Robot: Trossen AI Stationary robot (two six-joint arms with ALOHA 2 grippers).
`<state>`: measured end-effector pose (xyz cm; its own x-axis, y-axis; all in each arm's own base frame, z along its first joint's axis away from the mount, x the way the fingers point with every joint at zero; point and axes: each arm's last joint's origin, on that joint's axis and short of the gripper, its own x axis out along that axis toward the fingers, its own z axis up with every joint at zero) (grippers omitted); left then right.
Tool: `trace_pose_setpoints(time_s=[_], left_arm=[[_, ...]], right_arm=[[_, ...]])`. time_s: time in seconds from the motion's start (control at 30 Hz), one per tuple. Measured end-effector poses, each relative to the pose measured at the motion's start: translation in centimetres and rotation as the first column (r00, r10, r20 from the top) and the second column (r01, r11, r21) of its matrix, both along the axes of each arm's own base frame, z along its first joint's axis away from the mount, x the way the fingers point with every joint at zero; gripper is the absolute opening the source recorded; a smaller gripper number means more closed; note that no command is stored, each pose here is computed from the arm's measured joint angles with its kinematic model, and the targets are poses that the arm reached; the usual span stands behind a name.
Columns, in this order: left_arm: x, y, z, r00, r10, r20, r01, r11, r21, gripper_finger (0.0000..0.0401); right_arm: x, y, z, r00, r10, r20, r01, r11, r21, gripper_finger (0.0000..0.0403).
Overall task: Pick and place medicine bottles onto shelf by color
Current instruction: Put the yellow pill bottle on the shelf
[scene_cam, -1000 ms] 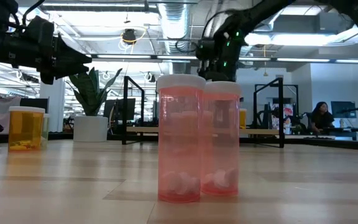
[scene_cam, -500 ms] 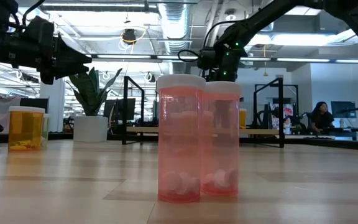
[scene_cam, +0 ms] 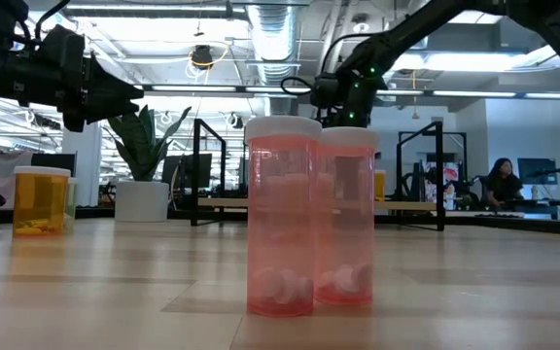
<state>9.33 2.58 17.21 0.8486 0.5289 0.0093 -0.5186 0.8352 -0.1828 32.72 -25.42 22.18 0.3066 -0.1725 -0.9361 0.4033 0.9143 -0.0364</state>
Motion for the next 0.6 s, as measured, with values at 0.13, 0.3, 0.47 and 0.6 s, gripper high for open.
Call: trace_pose_setpoints(time_s=[0.13,0.3,0.47,0.6], left_arm=[[0.00,0.00,0.00,1.000,0.000,0.000,0.000,1.000,0.000,0.0208],[0.00,0.00,0.00,1.000,0.000,0.000,0.000,1.000,0.000,0.0208],[0.00,0.00,0.00,1.000,0.000,0.000,0.000,1.000,0.000,0.0208],[0.00,0.00,0.00,1.000,0.001,0.000,-0.001,1.000,0.000,0.0208]], right_arm=[[-0.13,-0.34,0.04,1.000,-0.006,0.008,0.006,1.000,-0.008,0.0148],[-0.14,-0.51,0.08,1.000,0.013,0.013,-0.012,1.000,-0.023,0.0148],[-0.07,-0.52,0.10,1.000,0.022,0.016,-0.021,0.999,-0.030,0.0148],[-0.07,-0.53,0.10,0.998,0.055,0.009,-0.054,0.998,-0.042,0.0148]])
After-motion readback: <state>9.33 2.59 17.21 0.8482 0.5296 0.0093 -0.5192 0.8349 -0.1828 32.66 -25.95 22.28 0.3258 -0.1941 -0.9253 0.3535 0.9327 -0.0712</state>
